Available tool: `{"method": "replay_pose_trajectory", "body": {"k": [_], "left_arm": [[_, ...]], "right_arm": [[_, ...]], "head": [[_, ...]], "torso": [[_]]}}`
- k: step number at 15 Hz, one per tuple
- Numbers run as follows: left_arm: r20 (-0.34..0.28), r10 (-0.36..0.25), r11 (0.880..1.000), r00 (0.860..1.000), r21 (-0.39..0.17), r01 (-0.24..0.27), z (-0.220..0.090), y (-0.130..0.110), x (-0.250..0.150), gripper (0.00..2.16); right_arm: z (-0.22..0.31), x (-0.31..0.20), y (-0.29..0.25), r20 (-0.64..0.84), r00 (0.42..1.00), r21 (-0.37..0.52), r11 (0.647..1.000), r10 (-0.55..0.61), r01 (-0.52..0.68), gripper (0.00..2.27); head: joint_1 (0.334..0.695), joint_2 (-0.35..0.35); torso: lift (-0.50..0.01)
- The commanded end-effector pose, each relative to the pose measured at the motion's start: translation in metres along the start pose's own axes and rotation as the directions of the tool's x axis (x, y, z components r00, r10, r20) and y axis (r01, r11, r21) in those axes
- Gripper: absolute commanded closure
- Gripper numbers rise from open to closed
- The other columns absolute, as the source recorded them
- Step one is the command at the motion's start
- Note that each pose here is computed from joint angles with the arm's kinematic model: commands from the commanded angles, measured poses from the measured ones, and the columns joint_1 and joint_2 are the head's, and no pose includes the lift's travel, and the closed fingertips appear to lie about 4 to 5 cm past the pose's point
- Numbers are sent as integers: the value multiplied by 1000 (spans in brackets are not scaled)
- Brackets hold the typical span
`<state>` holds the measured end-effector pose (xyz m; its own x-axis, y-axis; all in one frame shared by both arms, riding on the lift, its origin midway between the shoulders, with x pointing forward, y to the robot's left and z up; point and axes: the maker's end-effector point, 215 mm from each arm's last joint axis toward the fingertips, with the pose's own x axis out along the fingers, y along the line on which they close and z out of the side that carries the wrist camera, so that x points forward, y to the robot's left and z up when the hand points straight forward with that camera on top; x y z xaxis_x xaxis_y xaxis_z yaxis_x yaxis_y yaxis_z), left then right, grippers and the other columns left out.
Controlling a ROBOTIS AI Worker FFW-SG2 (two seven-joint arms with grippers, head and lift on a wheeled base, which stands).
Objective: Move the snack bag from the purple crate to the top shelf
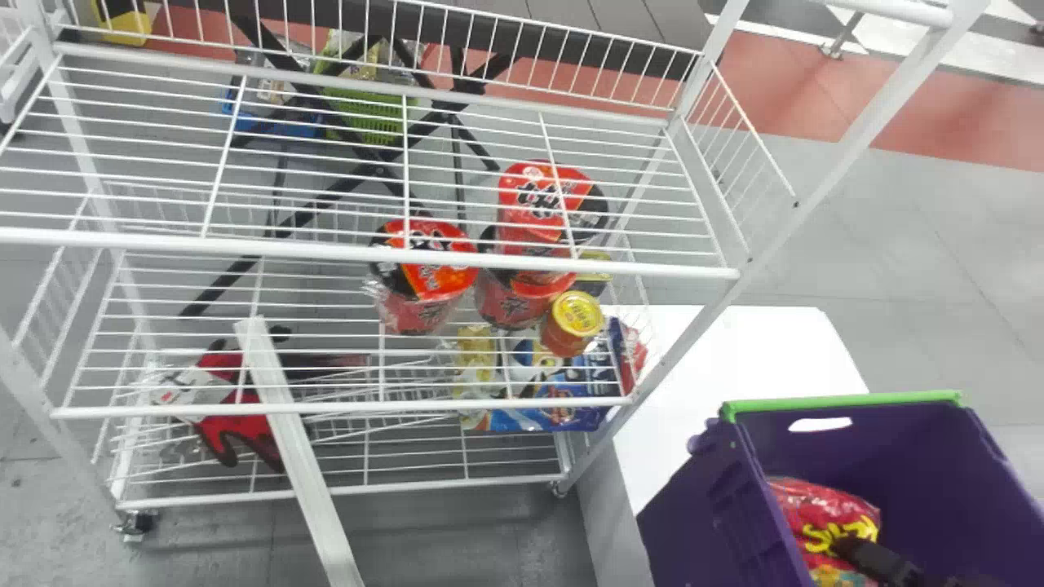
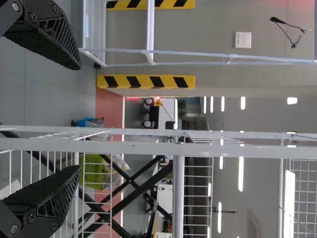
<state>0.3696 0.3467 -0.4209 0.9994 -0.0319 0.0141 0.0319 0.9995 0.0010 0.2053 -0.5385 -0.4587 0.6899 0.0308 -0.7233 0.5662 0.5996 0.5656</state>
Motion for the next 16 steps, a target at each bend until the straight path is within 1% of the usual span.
{"method": "replay_pose_trajectory", "body": {"k": [1,4,16], "left_arm": [[-5,-2,1000,1000,-1,2,-3,0,2,107],[-9,-4,1000,1000,-2,4,-4,-1,3,110],[-9,-5,1000,1000,-3,5,-5,-2,2,110]], "right_arm": [[35,-20,-5,74,997,-6,1000,-13,13,1990],[50,-32,-4,117,993,-6,1000,-4,5,1986],[52,-30,-1,121,993,0,1000,10,-10,1986]], "head": [[695,-350],[695,-350],[695,-350]], "torso": [[-441],[-427],[-380]]}}
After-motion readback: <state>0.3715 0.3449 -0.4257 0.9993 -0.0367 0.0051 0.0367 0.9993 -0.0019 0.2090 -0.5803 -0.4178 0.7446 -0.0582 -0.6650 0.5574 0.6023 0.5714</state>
